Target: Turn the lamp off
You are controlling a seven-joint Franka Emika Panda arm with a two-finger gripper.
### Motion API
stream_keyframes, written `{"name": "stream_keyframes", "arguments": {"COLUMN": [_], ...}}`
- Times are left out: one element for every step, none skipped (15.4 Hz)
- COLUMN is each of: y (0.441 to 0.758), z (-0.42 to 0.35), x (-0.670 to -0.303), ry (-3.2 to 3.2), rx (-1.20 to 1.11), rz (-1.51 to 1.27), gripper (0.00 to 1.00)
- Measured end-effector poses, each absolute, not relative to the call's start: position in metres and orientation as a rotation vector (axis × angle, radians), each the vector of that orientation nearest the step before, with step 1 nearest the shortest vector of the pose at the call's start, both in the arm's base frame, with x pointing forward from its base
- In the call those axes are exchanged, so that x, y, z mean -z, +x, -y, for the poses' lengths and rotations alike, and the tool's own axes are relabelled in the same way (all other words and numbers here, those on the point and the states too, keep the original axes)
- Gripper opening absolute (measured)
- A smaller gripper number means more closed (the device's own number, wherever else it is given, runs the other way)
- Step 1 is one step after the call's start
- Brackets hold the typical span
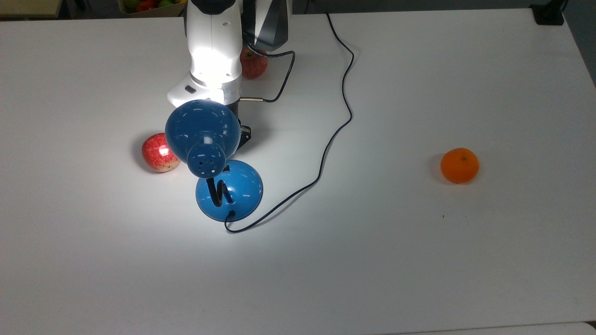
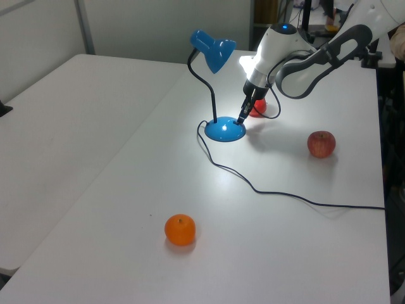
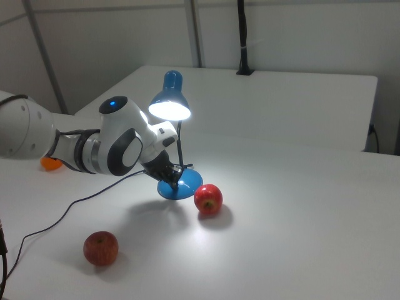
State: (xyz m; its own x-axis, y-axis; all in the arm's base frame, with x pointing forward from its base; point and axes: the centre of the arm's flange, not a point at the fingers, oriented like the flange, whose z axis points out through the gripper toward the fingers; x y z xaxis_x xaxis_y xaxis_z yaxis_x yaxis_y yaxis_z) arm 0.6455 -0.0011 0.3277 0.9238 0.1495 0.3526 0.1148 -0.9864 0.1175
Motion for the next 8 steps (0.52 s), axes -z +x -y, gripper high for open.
{"name": "stream_keyframes", "arguments": {"y": [0.646,0.645,0.645,0.645,0.645,0.643,0.642,0.641], "z": [0.001,0.001,0.001,0.001,0.001,0.001,0.002,0.002], "x": [-0.328,-0.328,-0.327,-0.327,-0.325,-0.322,-0.318,-0.317], "ry": [2.988,2.988,2.988,2.988,2.99,2.995,2.999,3.002], "rx": [-0.559,-0.559,-0.558,-0.555,-0.541,-0.506,-0.475,-0.448], "rz": [-0.206,-0.206,-0.206,-0.206,-0.207,-0.208,-0.208,-0.209], "gripper": [0.01,0.01,0.01,0.01,0.01,0.01,0.01,0.01]}}
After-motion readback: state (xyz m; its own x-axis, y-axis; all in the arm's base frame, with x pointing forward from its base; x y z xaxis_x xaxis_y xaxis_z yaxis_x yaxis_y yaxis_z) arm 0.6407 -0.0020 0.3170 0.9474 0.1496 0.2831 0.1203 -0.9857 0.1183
